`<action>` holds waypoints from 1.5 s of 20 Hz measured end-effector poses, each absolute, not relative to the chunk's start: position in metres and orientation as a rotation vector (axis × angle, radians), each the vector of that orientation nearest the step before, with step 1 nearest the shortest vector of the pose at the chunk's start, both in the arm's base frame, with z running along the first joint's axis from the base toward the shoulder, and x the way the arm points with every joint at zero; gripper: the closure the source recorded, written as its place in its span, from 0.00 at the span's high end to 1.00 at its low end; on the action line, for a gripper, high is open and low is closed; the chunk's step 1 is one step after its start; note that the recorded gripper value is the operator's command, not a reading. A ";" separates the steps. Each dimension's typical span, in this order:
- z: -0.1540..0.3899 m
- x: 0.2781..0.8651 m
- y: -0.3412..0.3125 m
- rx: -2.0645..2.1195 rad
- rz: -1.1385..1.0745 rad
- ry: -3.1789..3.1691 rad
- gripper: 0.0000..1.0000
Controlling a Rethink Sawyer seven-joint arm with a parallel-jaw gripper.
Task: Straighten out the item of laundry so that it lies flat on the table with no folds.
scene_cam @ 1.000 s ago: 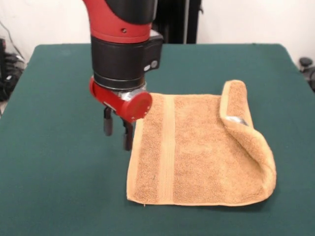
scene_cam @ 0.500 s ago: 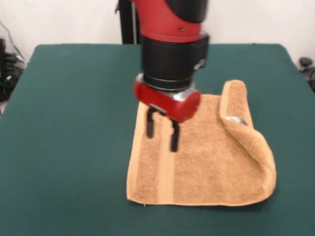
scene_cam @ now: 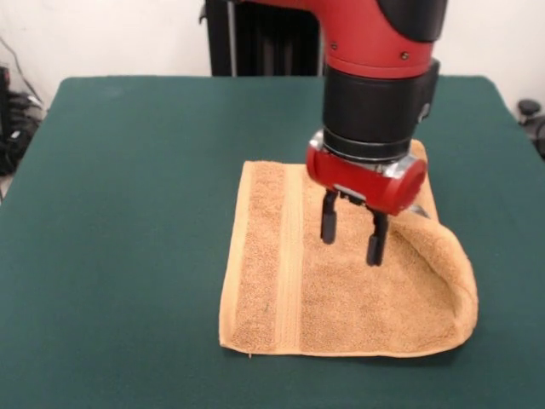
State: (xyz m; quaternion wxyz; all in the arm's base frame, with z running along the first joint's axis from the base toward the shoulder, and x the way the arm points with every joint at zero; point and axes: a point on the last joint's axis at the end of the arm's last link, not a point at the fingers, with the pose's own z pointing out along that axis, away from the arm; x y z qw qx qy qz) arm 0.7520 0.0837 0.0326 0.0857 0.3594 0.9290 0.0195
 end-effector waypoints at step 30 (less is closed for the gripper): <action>-0.044 0.765 0.082 1.093 0.070 2.812 1.00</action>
